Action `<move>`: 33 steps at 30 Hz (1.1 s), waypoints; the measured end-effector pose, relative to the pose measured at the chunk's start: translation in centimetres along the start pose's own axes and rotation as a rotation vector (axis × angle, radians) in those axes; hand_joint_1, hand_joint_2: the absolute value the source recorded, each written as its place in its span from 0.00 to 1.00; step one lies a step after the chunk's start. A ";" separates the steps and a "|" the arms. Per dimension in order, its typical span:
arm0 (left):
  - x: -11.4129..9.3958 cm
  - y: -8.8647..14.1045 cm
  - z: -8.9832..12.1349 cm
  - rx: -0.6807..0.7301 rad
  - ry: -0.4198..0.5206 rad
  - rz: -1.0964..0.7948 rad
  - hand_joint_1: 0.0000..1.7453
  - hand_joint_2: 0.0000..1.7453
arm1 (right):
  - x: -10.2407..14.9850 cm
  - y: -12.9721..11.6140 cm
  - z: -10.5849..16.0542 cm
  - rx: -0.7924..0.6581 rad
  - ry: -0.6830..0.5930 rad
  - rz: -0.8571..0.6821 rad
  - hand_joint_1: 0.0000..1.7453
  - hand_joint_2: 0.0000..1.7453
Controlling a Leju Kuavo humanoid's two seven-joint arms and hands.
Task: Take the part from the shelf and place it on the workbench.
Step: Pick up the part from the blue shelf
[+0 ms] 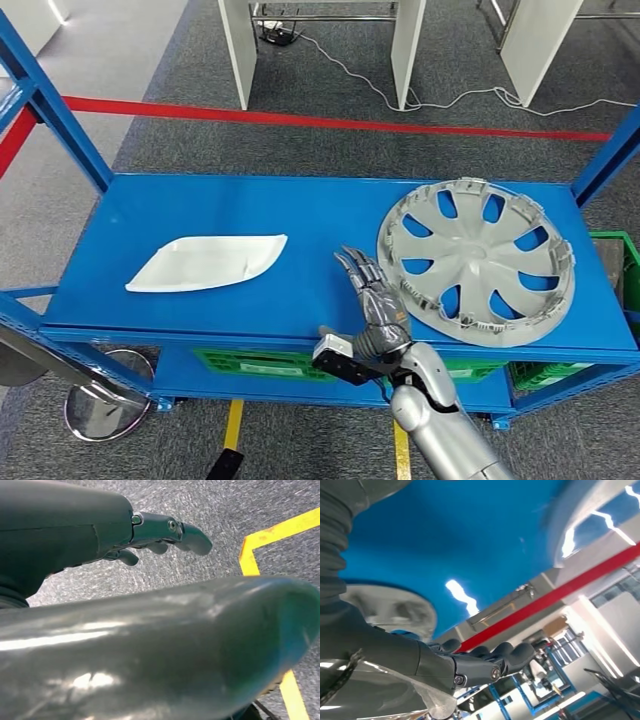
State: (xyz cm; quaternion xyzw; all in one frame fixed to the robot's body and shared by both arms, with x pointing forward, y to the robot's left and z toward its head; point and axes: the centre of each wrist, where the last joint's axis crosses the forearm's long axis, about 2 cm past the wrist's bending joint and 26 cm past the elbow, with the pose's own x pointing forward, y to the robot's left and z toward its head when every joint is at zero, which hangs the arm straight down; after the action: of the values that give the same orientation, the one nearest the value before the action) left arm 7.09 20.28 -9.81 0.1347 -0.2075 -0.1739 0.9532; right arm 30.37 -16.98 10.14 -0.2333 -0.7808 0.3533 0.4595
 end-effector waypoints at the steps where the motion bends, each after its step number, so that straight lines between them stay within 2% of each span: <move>1: 0.0 0.0 0.0 -0.001 -0.002 -0.002 0.00 0.00 | 0.0 0.0 -0.1 0.001 0.004 0.017 0.00 1.00; 7: 0.1 -0.1 0.0 -0.015 -0.015 -0.024 0.00 0.00 | -0.6 0.1 -0.2 0.011 0.036 0.166 0.00 1.00; 14: 0.3 0.0 -0.1 -0.016 0.002 -0.019 0.00 0.00 | -1.2 -0.1 -0.5 -0.008 0.052 0.250 0.00 1.00; 19: 0.4 -0.1 0.0 -0.017 0.011 -0.010 0.00 0.00 | -1.9 -1.3 -1.5 -0.041 0.055 0.319 0.00 1.00; 26: 0.4 -0.2 0.0 -0.026 0.008 -0.010 0.00 0.00 | -3.6 -2.5 -1.4 -0.050 0.094 0.369 0.00 1.00; 33: 1.8 -1.0 0.2 -0.073 -0.060 -0.079 0.00 0.00 | -4.9 -3.3 1.6 -0.067 0.218 0.400 0.00 1.00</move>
State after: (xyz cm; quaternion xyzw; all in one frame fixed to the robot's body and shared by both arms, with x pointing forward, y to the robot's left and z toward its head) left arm 8.25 18.70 -9.35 0.1024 -0.2240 -0.2227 0.9433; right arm 31.17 -23.05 9.43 -0.4353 -0.6760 0.3839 0.4540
